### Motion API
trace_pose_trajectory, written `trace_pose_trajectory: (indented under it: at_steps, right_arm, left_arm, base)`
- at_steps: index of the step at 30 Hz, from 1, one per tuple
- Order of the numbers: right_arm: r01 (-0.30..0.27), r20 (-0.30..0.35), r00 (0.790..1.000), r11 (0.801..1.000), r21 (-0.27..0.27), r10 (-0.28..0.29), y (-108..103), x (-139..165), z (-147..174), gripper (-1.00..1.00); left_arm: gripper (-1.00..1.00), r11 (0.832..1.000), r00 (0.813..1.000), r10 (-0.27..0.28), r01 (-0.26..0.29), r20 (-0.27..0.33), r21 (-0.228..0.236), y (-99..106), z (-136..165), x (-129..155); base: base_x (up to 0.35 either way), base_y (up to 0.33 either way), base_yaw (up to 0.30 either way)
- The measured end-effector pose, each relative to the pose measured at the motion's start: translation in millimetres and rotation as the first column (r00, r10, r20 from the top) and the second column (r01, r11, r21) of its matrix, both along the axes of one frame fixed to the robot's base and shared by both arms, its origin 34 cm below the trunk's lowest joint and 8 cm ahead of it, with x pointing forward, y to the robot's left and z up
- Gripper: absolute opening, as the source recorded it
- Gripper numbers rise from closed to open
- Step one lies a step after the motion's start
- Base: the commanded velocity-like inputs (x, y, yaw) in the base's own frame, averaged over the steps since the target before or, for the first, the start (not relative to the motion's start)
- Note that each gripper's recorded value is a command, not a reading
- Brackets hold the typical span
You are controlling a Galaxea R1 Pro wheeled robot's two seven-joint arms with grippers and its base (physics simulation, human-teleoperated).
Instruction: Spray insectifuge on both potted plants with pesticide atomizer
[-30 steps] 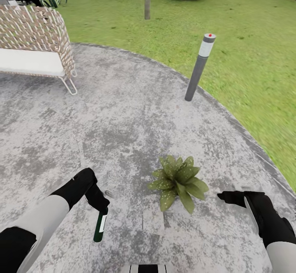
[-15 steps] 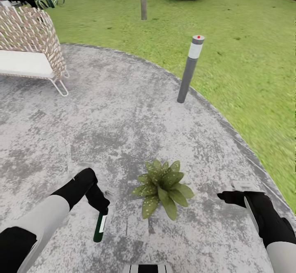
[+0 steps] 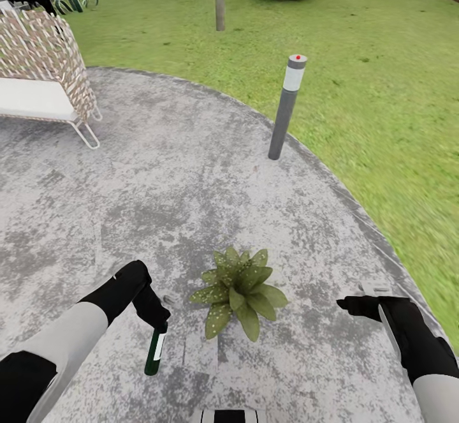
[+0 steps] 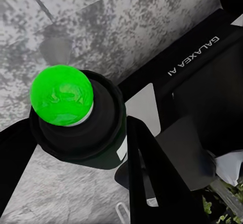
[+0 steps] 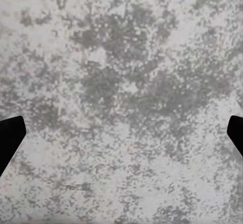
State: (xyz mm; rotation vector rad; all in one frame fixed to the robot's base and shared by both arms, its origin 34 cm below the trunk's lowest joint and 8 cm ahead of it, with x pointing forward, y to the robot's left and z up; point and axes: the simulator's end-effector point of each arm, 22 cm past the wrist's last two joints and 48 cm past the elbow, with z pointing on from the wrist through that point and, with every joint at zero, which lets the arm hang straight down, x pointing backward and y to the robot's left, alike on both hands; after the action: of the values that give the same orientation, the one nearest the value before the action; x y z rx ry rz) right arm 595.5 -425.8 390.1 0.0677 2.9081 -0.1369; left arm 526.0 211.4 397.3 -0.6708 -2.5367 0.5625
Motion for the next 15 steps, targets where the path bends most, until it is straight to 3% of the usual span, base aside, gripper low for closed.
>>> trace_pose_trajectory:
  at_steps: [9, 15]
  right_arm:
    - [-0.002, -0.001, 1.0, 1.0, -0.001, 0.002, 0.1, 0.0, 0.0, 1.0]
    - [-0.003, 0.0, 1.0, 1.0, -0.002, 0.003, 0.1, 0.1, -0.1, 1.0]
  left_arm:
    - [-1.0, 1.0, 1.0, 0.0, 0.0, 0.0, 0.0, 0.0, 0.0, -0.2]
    - [-1.0, 1.0, 1.0, 0.001, -0.001, 0.0, 0.0, 0.0, 0.0, -0.1]
  base:
    - [0.0, -0.269, 0.001]
    - [0.0, -0.056, 0.158]
